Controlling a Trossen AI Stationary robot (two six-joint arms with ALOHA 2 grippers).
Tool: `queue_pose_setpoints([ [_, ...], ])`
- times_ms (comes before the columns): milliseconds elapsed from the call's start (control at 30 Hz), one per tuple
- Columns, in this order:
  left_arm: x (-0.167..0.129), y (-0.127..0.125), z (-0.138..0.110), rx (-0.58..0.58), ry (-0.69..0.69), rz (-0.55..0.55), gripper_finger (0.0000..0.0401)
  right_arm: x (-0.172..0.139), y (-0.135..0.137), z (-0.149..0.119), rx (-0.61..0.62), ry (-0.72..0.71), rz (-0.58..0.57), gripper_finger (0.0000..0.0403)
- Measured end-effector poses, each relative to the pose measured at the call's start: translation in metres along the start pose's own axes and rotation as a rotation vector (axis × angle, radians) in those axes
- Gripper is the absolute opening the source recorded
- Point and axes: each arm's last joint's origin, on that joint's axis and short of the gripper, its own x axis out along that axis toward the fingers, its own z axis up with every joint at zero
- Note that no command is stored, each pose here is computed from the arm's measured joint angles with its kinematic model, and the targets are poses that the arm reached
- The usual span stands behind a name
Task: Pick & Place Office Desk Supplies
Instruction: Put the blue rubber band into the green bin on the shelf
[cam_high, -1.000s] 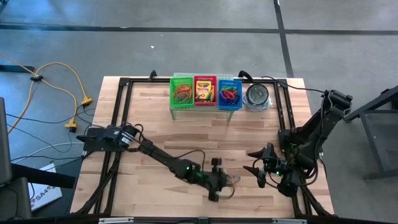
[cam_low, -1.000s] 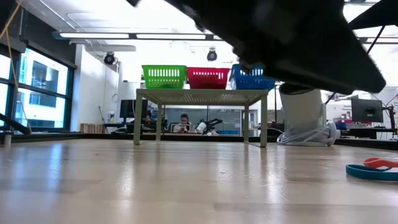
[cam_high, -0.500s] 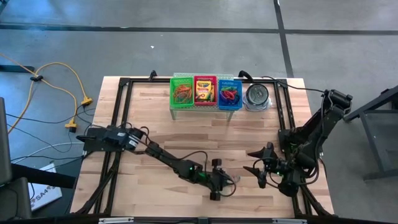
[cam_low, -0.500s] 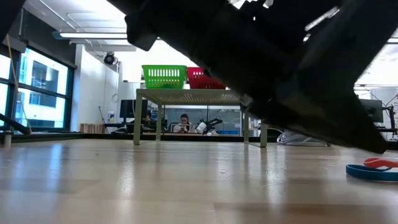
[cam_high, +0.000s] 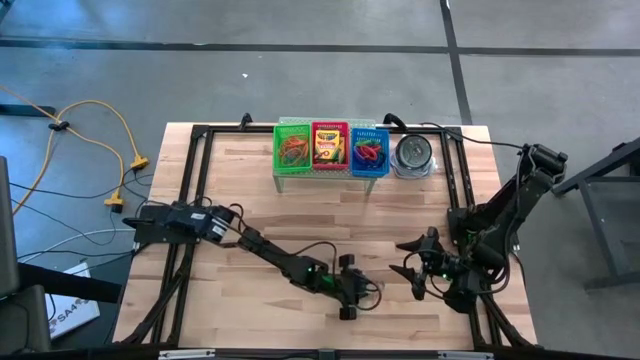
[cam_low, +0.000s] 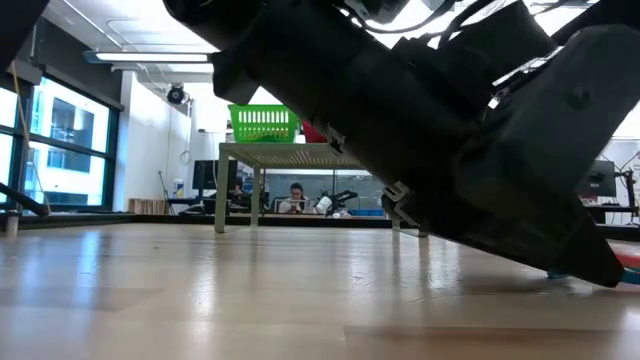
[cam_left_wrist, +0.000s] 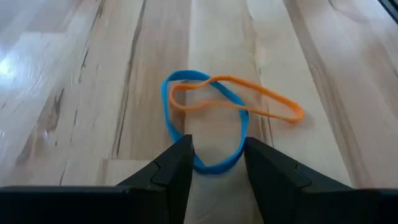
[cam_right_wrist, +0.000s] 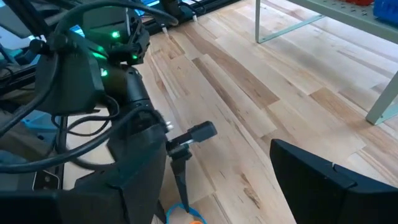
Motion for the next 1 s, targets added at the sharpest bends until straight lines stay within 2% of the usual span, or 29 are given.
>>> queue_pose_setpoints([
  [67,0.001,0.003,0.0,-0.027,0.015,0.002,0.014,0.0,0.0,0.0,0.0,0.001,0.0,0.0278],
  [200,0.0,0.003,-0.003,-0.007,0.043,0.01,0.0118,0.0,0.0,0.0,-0.001,0.004,0.001,0.0278],
  [433,-0.001,-0.002,-0.007,0.085,0.054,0.026,0.0011,0.0,0.0,0.0,-0.019,0.004,0.002,0.0278],
  [633,-0.005,-0.01,-0.009,0.147,0.038,0.067,0.0002,0.0,0.0,0.0,-0.019,0.008,0.004,0.0278],
  [833,-0.029,-0.028,-0.003,0.256,0.04,0.136,0.0002,0.0,0.0,-0.001,-0.026,0.031,0.014,0.0278],
  [1000,-0.06,-0.034,0.02,0.175,0.046,0.13,0.0001,0.0,0.002,-0.002,-0.022,0.085,0.041,0.0278],
])
